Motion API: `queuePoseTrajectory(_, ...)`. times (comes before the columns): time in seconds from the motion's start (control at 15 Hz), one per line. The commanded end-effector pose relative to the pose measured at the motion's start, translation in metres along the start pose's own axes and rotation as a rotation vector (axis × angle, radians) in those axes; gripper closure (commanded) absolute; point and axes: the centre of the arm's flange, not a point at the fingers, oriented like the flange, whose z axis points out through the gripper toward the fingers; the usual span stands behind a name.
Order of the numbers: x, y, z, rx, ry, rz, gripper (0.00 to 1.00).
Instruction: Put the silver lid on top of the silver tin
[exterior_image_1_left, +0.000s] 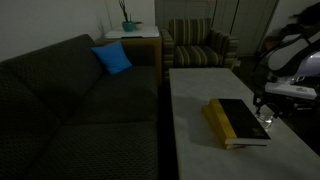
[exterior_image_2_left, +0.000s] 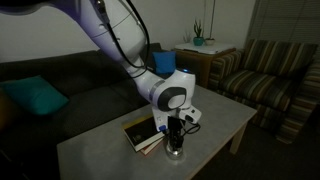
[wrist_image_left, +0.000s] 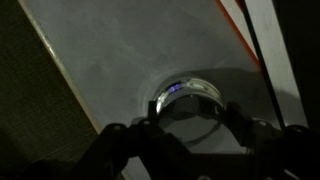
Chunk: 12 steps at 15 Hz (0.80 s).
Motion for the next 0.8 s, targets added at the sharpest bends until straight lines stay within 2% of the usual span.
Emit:
queuePoseTrajectory(0.0, -0.001, 0.011, -0.003, -0.011, -0.040, 0.026, 0.56)
queuePoseTrajectory(0.13, 0.000, 0.009, 0.000, -0.008, -0.056, 0.014, 0.56)
queuePoseTrajectory(0.2, 0.000, 0.009, 0.000, -0.007, -0.063, 0.008, 0.14)
queuePoseTrajectory(0.27, -0.001, 0.008, 0.000, -0.008, -0.067, 0.005, 0.07)
queuePoseTrajectory(0.4, -0.006, 0.010, -0.002, -0.011, -0.062, 0.005, 0.00)
queuePoseTrajectory(0.73, -0.032, 0.012, -0.013, -0.035, -0.034, -0.063, 0.00)
